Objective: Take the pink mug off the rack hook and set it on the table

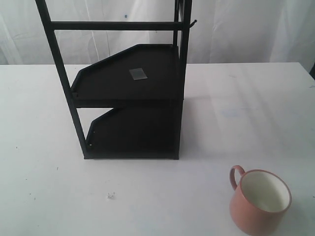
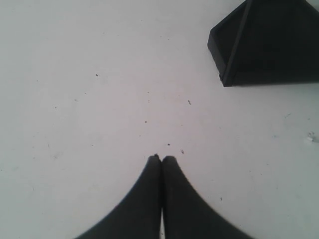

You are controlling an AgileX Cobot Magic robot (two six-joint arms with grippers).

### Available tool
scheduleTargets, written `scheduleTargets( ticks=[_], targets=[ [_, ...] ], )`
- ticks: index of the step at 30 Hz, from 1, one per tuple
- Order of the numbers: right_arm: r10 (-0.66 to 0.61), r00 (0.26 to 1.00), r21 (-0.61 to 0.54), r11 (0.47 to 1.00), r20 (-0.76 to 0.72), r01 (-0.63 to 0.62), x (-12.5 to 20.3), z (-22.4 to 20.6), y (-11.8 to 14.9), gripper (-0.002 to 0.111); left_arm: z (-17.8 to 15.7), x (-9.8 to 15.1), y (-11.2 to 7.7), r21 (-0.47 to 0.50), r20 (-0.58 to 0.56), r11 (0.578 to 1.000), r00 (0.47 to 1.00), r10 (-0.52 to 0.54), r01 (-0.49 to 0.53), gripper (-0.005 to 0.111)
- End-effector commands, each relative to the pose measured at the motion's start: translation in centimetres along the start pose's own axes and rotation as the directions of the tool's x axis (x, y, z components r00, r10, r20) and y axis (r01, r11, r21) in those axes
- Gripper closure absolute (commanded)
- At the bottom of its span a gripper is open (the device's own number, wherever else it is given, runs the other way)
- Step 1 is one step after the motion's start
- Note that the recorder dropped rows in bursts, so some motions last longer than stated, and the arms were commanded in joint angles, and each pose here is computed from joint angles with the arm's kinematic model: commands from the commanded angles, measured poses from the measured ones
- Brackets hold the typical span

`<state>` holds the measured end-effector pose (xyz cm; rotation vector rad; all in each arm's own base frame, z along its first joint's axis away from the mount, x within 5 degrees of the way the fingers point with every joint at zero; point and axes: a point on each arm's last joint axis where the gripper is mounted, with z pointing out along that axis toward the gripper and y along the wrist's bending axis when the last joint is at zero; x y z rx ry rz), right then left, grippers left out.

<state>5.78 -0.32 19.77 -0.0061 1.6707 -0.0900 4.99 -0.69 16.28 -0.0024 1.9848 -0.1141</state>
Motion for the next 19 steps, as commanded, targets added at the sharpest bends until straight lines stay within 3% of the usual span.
scheduleTargets(
  ticks=[1,19],
  targets=[
    [-0.018,1.000,0.008,1.000,0.003,0.018,0.05,-0.01,-0.04,0.108,0.00,0.04,-0.05,0.007,0.004,1.000,1.000,-0.008,0.008,0.107],
    [-0.022,1.000,0.006,1.000,0.003,0.022,0.05,-0.01,-0.03,0.108,0.00,0.04,-0.05,0.007,0.004,1.000,1.000,-0.008,0.008,0.107]
  ],
)
